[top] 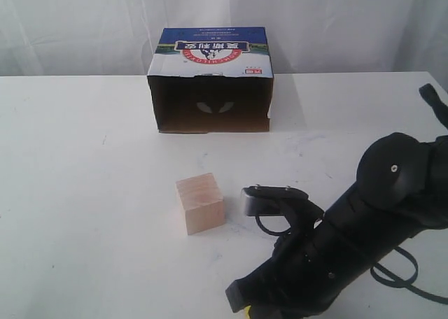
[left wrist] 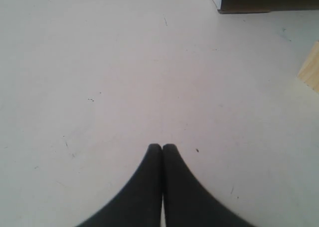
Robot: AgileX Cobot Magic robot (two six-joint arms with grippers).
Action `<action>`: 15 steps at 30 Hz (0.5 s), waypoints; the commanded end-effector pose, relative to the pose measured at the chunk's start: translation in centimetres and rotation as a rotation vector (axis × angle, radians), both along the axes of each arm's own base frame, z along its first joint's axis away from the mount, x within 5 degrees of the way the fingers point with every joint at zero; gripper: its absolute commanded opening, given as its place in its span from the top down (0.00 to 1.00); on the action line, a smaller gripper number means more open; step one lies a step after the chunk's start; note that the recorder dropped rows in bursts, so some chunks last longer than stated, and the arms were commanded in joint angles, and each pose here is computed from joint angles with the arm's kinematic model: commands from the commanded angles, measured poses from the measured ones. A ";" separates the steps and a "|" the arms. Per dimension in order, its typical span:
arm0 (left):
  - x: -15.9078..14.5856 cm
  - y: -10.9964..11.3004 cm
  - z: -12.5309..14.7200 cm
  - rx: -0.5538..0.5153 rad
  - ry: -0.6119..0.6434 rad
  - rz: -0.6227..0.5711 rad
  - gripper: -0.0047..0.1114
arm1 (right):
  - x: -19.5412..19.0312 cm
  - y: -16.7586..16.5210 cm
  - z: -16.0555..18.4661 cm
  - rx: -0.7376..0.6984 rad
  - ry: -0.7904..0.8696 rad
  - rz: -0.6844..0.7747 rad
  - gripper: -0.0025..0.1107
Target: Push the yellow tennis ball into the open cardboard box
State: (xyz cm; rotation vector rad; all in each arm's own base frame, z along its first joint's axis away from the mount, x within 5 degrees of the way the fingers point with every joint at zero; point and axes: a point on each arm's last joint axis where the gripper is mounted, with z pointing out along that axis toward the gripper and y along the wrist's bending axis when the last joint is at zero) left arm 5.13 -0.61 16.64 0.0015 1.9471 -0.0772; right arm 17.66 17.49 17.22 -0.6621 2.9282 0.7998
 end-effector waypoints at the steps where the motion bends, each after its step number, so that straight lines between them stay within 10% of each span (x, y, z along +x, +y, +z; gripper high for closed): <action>1: 0.0 0.0 -0.1 -0.015 0.000 0.004 0.96 | 0.2 -0.1 -0.4 -0.020 -0.022 0.002 0.98; 15: 0.0 0.0 -0.1 -0.015 0.000 0.004 0.96 | 0.9 -0.3 -0.5 -0.046 -0.097 -0.019 0.98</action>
